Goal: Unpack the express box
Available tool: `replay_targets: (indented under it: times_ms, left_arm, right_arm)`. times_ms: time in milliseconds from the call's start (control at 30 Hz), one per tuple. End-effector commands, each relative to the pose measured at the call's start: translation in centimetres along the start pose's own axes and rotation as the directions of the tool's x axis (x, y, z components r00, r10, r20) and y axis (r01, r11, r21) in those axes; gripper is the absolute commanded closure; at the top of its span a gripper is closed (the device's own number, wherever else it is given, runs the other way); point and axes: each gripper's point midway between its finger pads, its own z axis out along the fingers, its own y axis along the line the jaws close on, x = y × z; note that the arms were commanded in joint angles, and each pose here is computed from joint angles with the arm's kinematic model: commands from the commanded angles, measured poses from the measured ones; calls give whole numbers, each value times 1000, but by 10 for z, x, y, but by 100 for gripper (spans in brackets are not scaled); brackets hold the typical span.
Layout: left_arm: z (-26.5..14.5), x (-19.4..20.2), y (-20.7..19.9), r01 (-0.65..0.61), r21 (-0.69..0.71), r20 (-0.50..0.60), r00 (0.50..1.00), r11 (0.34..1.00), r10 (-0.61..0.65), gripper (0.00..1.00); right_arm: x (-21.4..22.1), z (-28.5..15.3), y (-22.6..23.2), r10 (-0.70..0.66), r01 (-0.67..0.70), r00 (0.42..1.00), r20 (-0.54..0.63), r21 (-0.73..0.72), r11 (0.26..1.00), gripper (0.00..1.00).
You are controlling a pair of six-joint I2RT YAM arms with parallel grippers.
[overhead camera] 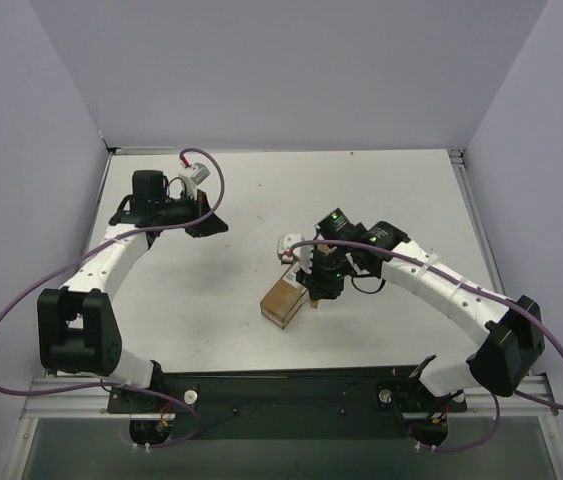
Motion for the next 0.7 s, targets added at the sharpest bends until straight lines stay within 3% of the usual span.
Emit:
replay_targets:
  times_ms: [0, 333, 500, 667]
  left_arm:
    - [-23, -23, -12, -58, -6, 67, 996, 998, 58, 100]
    - [-52, -16, -15, -81, -69, 70, 994, 994, 86, 100]
    - [-58, -16, -27, -82, -59, 100, 991, 995, 88, 100]
    - [-49, -10, -29, -36, -8, 130, 991, 999, 37, 100]
  right_arm:
    - [-4, 31, 32, -134, 135, 991, 15, -150, 979, 100]
    - [-87, 103, -16, -197, 206, 967, 161, -42, 978, 100]
    - [-110, 97, -45, -176, 172, 965, 196, 38, 984, 100]
    - [-94, 81, -41, -139, 142, 972, 189, -6, 990, 100]
